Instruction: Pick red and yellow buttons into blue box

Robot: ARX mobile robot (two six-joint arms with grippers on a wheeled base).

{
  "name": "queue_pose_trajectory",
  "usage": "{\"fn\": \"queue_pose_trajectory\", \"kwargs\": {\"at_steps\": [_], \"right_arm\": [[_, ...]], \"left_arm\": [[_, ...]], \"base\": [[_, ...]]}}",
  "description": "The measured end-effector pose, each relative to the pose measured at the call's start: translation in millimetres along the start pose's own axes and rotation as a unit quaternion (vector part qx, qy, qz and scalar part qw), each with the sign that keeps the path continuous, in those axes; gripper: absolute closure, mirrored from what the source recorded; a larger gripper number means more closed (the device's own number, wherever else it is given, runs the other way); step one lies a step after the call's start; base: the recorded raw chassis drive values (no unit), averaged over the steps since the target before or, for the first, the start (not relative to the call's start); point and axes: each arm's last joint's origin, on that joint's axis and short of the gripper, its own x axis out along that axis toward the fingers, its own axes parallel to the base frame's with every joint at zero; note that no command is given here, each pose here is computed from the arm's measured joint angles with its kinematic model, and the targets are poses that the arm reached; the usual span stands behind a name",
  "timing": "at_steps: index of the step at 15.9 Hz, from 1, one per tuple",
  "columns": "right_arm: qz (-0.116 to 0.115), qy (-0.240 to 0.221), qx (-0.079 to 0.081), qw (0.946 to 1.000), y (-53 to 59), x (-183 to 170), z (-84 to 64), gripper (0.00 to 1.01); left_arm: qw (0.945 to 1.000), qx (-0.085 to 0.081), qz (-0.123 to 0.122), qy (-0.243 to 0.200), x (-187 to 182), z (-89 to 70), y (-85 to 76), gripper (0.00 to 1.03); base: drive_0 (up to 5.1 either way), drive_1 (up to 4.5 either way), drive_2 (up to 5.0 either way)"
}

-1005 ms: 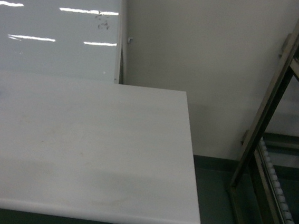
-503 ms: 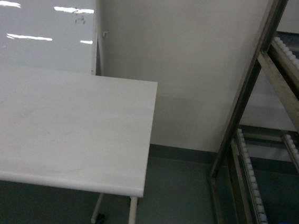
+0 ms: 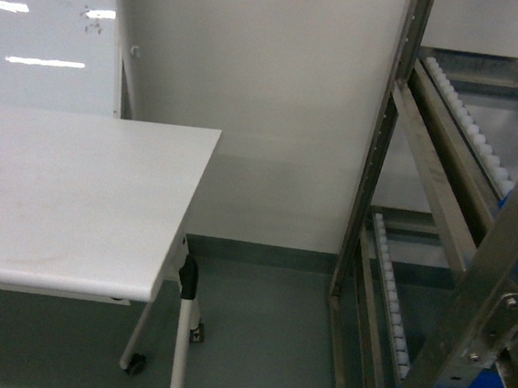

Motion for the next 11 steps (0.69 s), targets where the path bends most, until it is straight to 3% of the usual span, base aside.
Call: {"fn": "queue_pose_trajectory", "kwargs": {"at_steps": [11], "right_arm": [[0.000,0.001,0.000,1.0000,0.0,0.0,-0.1,0.73]], "left_arm": [[1.0000,0.000,-0.001,0.000,0.0,0.1,-0.1,0.78]], "base": [[5.0,-2.56,-2.2]]}}
